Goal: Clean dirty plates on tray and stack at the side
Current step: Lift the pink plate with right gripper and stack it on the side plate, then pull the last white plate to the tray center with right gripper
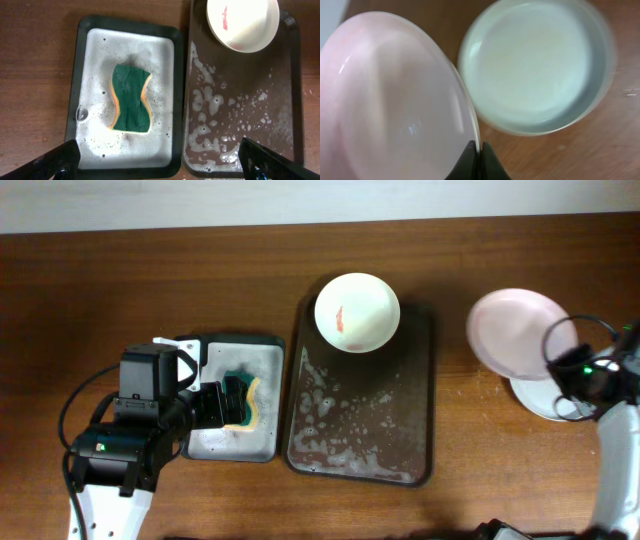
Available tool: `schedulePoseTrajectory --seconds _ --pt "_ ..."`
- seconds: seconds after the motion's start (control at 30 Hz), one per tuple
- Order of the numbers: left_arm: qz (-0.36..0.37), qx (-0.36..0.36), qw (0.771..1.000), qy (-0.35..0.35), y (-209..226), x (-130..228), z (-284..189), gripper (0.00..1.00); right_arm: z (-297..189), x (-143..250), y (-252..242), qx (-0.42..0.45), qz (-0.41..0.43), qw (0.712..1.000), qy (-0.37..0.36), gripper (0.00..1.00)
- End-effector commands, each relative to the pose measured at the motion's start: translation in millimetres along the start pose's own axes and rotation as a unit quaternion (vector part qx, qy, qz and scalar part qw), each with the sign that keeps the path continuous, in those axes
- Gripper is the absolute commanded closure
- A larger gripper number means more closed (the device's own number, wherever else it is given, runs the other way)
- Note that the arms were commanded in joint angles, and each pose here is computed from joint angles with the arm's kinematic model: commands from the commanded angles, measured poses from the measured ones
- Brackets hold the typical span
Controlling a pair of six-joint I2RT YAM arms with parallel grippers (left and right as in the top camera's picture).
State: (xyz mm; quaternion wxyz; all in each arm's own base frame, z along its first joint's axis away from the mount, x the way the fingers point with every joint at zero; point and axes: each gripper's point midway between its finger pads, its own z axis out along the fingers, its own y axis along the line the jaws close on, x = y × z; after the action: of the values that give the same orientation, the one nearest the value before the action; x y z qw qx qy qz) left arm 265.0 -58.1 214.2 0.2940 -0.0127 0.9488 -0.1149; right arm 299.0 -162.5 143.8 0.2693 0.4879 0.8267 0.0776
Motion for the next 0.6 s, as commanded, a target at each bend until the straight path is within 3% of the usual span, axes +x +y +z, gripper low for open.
schedulePoseTrajectory --seconds 0.0,0.13,0.17,0.2,0.23,0.33,0.4,0.43,0.57 --pt "0.007 -0.006 1.0 -0.005 2 -1 -2 0.01 29 -9 -60 0.105 0.058 0.993 0.014 0.96" --pt "0.007 -0.006 1.0 -0.005 2 -1 -2 0.01 62 -5 -107 0.195 0.053 0.979 0.041 0.96" --pt "0.007 -0.006 1.0 -0.005 2 -1 -2 0.01 67 -3 -107 0.19 0.03 0.98 0.051 0.84" --pt "0.007 -0.006 1.0 -0.005 2 -1 -2 0.01 68 -2 -106 0.187 0.017 0.981 0.057 0.55" --pt "0.007 -0.006 1.0 -0.005 2 -1 -2 0.01 66 -3 -103 0.18 0.014 0.982 0.058 0.46" --pt "0.007 -0.006 1.0 -0.005 2 -1 -2 0.01 49 -18 -55 0.072 -0.017 0.996 0.05 0.44" --pt "0.007 -0.006 1.0 -0.005 2 -1 -2 0.01 21 -25 6 -0.058 -0.084 0.994 0.04 0.44" --pt "0.007 -0.006 1.0 -0.005 2 -1 -2 0.01 -1 -16 49 -0.14 -0.146 0.979 0.04 0.44" --pt "0.007 -0.006 1.0 -0.005 2 -1 -2 0.01 -31 45 125 -0.231 -0.293 0.926 0.062 0.44"
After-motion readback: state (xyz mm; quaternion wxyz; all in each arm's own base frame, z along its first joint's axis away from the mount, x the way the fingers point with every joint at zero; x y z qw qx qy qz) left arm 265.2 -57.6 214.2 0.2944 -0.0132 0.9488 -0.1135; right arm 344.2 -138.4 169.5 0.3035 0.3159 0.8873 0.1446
